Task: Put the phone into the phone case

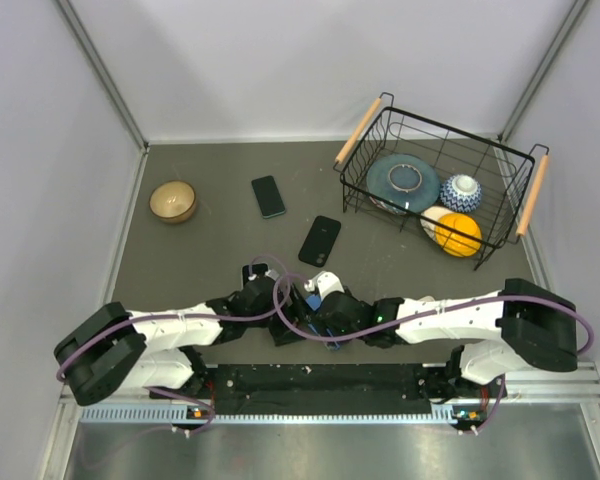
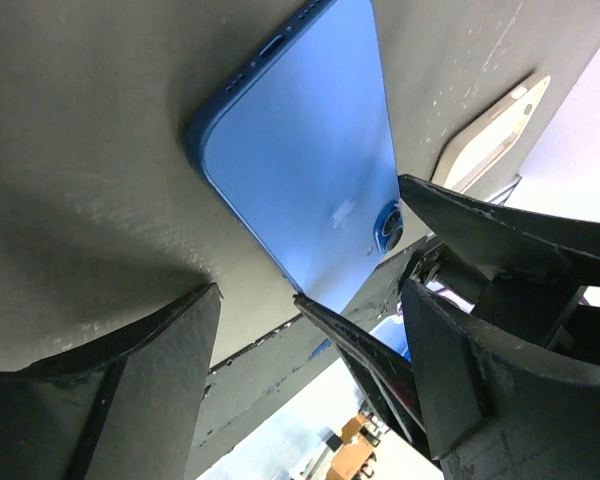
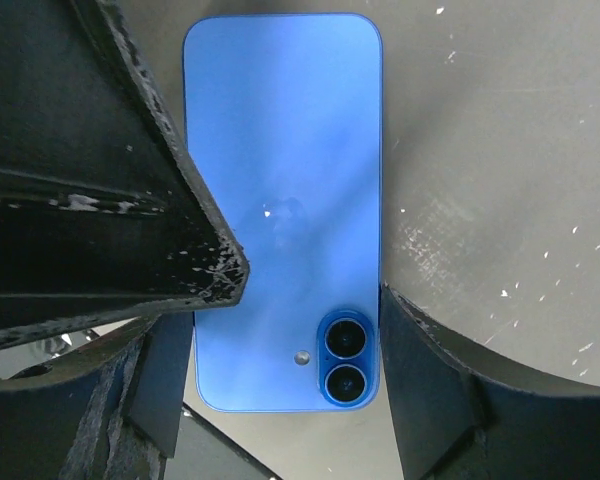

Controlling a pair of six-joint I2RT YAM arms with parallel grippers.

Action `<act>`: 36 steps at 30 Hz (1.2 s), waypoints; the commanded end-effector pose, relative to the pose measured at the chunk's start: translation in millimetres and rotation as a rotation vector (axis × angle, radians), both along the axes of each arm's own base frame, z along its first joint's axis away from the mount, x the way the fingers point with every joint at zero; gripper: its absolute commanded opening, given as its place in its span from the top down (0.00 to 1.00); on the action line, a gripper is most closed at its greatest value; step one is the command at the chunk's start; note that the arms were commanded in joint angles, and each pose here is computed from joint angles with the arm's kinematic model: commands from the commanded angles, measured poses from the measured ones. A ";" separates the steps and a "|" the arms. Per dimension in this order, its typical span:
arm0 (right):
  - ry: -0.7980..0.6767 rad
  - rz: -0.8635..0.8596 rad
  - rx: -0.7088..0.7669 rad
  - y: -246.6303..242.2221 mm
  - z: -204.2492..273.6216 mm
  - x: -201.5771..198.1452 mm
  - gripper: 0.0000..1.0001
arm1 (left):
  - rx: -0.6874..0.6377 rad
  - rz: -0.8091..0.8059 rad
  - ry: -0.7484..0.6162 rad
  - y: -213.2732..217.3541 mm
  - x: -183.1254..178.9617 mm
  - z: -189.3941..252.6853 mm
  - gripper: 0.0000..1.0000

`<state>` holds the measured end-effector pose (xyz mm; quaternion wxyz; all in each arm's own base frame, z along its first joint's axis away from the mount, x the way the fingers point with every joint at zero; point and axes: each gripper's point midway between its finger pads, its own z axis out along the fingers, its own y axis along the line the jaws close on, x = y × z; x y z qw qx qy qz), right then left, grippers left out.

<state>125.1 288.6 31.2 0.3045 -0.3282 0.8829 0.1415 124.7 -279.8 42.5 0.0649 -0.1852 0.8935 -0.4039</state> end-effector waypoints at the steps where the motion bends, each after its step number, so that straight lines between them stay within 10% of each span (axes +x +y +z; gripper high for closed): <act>1: -0.018 -0.041 0.118 28.0 26.1 7.5 0.67 | 0.007 0.065 0.016 -3.2 1.1 -7.3 0.22; 22: 0.075 -0.169 0.342 34.0 38.8 -1.9 0.66 | -0.111 0.123 -0.093 -6.6 5.6 14.8 0.61; 36: 0.061 -0.223 0.372 14.8 53.1 -0.8 0.31 | -0.104 -0.003 -0.160 -23.8 5.1 24.5 1.00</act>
